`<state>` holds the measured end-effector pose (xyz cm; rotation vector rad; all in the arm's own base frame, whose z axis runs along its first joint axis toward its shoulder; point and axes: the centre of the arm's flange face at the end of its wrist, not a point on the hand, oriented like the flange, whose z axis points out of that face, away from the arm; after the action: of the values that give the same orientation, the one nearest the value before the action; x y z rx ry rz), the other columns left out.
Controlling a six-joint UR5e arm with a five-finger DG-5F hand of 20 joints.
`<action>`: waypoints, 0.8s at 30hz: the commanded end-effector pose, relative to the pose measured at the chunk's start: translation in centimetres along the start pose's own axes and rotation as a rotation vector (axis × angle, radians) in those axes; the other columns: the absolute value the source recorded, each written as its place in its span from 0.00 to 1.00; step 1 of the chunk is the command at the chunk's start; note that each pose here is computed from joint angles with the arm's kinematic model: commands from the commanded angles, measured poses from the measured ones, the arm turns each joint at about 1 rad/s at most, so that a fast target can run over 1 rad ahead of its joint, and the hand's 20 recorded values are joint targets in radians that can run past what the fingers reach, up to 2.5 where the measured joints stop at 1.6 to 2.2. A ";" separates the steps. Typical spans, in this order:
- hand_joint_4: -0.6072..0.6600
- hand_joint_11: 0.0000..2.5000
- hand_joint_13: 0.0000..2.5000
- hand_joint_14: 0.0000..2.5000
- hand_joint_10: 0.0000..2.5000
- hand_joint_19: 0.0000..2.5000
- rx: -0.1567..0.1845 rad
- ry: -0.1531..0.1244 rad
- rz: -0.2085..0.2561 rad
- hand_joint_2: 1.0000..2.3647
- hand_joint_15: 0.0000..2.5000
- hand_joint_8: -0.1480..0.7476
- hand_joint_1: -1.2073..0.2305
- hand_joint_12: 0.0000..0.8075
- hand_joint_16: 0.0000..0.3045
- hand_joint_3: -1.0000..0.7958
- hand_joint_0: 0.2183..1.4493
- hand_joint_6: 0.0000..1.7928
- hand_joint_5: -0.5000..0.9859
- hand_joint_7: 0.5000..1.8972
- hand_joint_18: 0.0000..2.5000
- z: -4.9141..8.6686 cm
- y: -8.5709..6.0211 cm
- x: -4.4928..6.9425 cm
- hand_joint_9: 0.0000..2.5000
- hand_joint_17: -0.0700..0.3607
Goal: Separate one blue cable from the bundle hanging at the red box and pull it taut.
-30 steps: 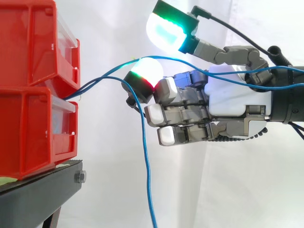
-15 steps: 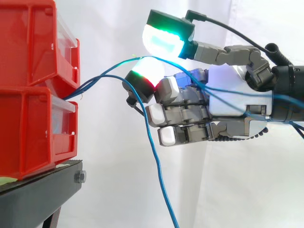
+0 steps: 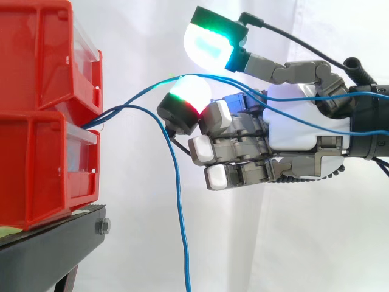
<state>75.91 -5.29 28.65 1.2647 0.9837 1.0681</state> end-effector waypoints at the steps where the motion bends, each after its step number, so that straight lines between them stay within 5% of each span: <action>1: 0.60 0.36 0.43 0.01 0.01 0.27 -0.001 0.003 0.000 0.00 0.25 0.53 0.48 0.49 0.16 0.30 0.33 0.47 0.22 0.55 0.35 0.0 0.0 0.3 0.46 0.41; 8: 0.57 0.36 0.42 0.01 0.01 0.27 0.002 0.003 -0.001 0.02 0.24 0.54 0.32 0.49 0.16 0.47 0.33 0.48 0.21 0.62 0.35 -0.1 0.0 0.2 0.44 0.42; 18: 0.56 0.34 0.38 0.01 0.01 0.24 0.002 0.003 -0.001 0.00 0.23 0.51 0.25 0.46 0.16 0.28 0.44 0.48 0.19 0.56 0.33 -0.1 0.0 0.2 0.38 0.41; 24: 0.59 0.35 0.39 0.01 0.01 0.23 0.002 0.004 -0.001 0.00 0.23 0.50 0.24 0.45 0.15 0.28 0.43 0.48 0.20 0.56 0.34 -0.1 0.0 0.3 0.40 0.41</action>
<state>75.90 -5.05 28.62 1.2645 0.9880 1.0683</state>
